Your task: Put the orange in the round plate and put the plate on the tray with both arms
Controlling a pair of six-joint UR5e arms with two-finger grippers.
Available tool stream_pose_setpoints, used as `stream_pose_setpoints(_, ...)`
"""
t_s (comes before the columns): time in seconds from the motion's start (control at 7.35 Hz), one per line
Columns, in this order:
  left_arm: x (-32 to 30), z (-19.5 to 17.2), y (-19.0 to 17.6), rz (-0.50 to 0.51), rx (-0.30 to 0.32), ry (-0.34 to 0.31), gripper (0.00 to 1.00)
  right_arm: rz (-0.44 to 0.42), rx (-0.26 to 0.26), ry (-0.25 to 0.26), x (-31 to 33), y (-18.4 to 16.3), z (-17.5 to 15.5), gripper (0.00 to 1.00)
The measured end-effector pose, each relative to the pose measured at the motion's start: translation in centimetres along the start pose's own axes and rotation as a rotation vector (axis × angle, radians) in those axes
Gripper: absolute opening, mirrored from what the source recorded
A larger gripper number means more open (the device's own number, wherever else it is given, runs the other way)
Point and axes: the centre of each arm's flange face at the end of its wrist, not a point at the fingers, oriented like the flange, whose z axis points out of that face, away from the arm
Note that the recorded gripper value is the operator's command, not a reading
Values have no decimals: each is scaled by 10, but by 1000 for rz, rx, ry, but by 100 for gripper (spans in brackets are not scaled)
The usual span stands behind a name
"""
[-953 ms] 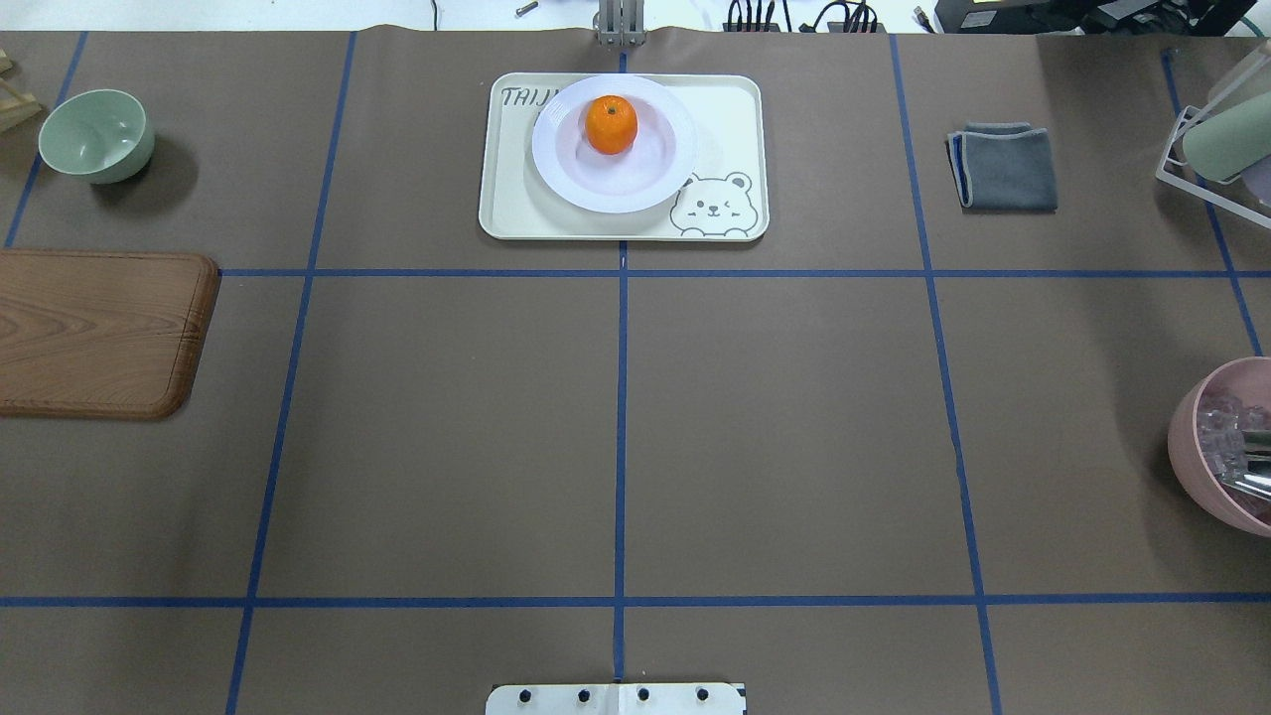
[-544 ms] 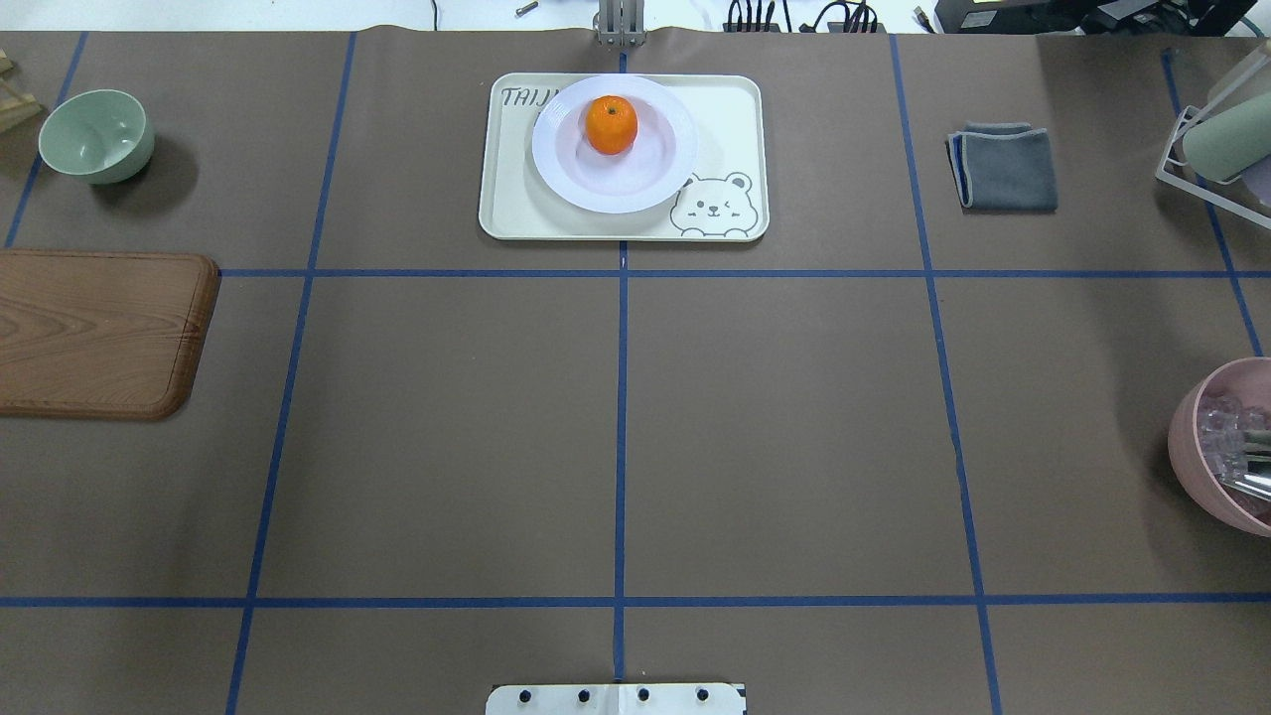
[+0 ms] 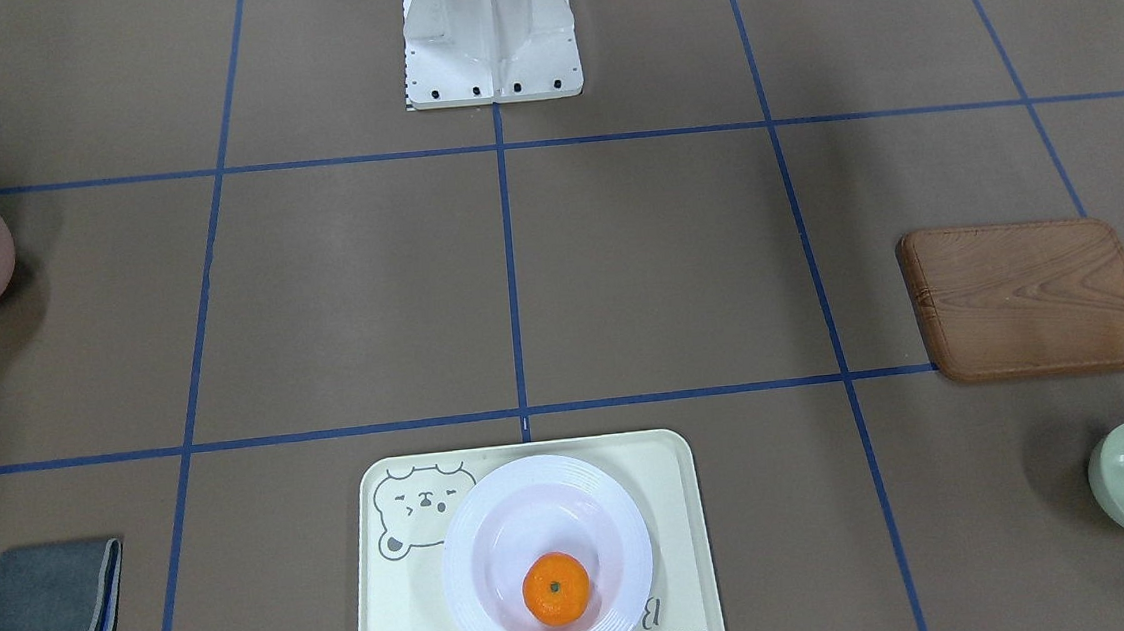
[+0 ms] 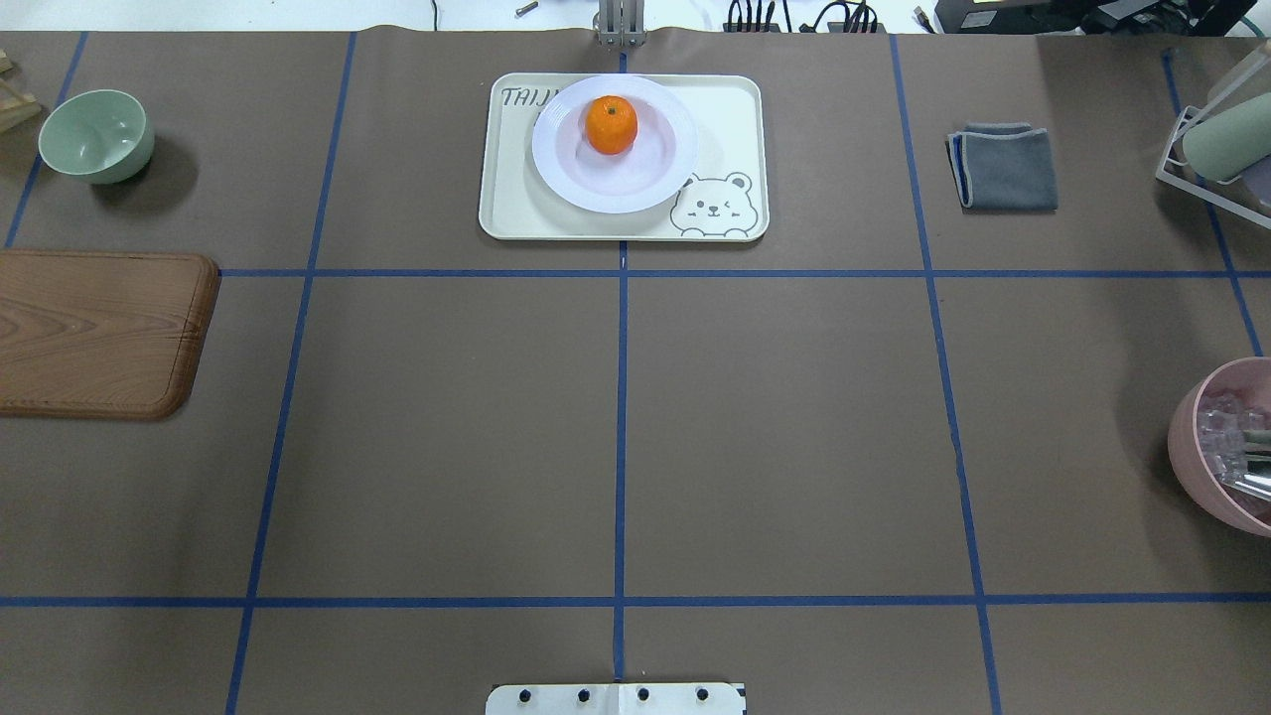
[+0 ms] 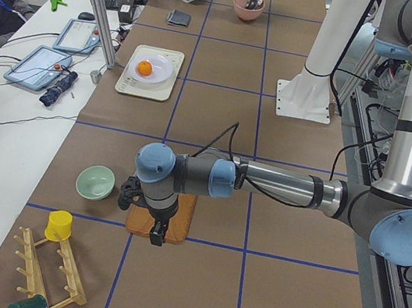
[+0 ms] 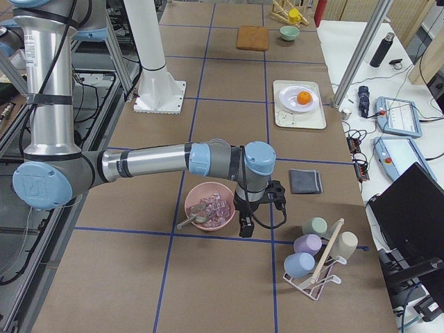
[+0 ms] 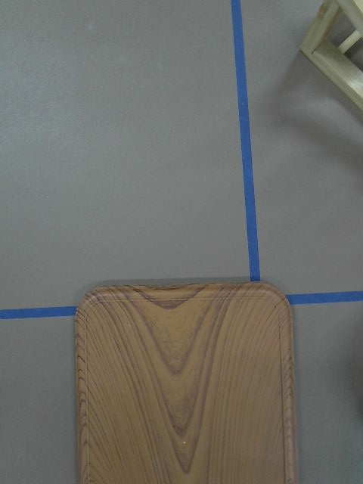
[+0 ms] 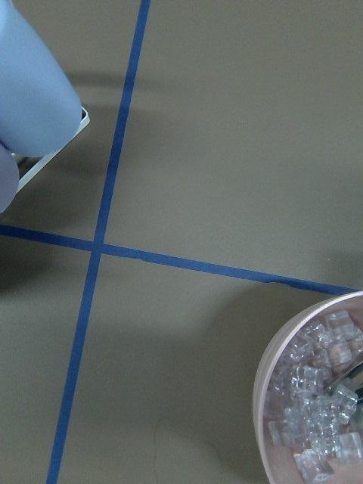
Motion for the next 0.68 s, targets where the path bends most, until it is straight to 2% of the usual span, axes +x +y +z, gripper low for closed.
stream_pose_setpoints(0.41, -1, 1, 3, -3, -3, 0, 99, 34, 16, 5, 12, 24, -6, 100)
stream_pose_setpoints(0.68, -2, 3, 6, -4, -4, 0, 99, 42, 24, 5, 13, 29, -8, 100)
